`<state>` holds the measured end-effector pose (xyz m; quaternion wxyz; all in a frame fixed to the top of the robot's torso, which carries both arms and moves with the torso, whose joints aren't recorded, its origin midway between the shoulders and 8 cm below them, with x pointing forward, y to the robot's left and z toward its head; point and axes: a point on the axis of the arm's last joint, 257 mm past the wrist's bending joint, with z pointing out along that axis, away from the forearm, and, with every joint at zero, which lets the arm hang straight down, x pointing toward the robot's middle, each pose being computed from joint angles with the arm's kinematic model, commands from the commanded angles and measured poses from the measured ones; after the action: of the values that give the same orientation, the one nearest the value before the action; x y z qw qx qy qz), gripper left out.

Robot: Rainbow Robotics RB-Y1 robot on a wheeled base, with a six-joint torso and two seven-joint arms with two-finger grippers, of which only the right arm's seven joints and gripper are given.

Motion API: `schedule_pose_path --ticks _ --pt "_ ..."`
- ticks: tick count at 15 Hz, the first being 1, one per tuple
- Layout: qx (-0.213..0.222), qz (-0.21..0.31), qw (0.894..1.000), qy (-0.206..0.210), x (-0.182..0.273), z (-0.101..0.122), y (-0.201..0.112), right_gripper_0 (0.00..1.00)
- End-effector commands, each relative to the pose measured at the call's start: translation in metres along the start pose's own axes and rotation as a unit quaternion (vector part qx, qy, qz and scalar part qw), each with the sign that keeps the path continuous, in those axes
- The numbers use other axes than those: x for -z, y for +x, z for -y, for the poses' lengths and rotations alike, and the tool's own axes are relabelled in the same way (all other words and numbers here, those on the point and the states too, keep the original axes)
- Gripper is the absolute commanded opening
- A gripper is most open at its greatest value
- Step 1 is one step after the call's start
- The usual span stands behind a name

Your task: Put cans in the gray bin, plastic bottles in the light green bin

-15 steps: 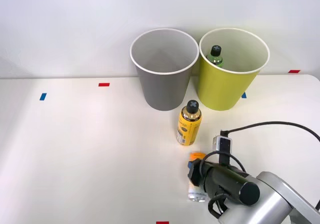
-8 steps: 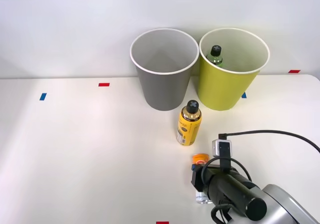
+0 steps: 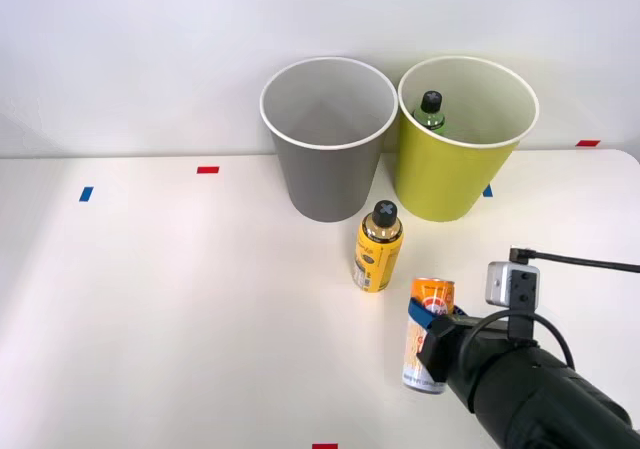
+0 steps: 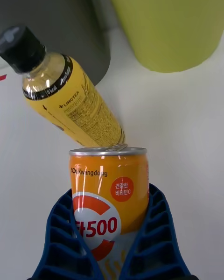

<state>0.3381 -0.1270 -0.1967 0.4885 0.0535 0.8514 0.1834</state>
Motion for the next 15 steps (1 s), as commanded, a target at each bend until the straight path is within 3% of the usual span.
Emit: schedule_pose_path --ticks 1,5,8,10,12,13,15 --pt "-0.018 -0.004 1.000 -0.007 0.005 0.011 -0.004 0.00" --pt "-0.034 0.065 0.996 -0.060 0.005 -0.010 -0.057 0.00" --pt "-0.036 0.150 0.982 -0.109 0.015 -0.029 -0.117 0.00" --pt "-0.042 0.217 0.959 -0.175 0.035 -0.061 -0.163 0.00" --pt "-0.033 0.292 0.922 -0.253 0.060 -0.103 -0.207 0.00" --pt "-0.020 0.312 0.913 -0.261 0.049 -0.109 -0.220 0.00" --pt "-0.006 0.331 0.907 -0.260 0.030 -0.117 -0.240 0.00"
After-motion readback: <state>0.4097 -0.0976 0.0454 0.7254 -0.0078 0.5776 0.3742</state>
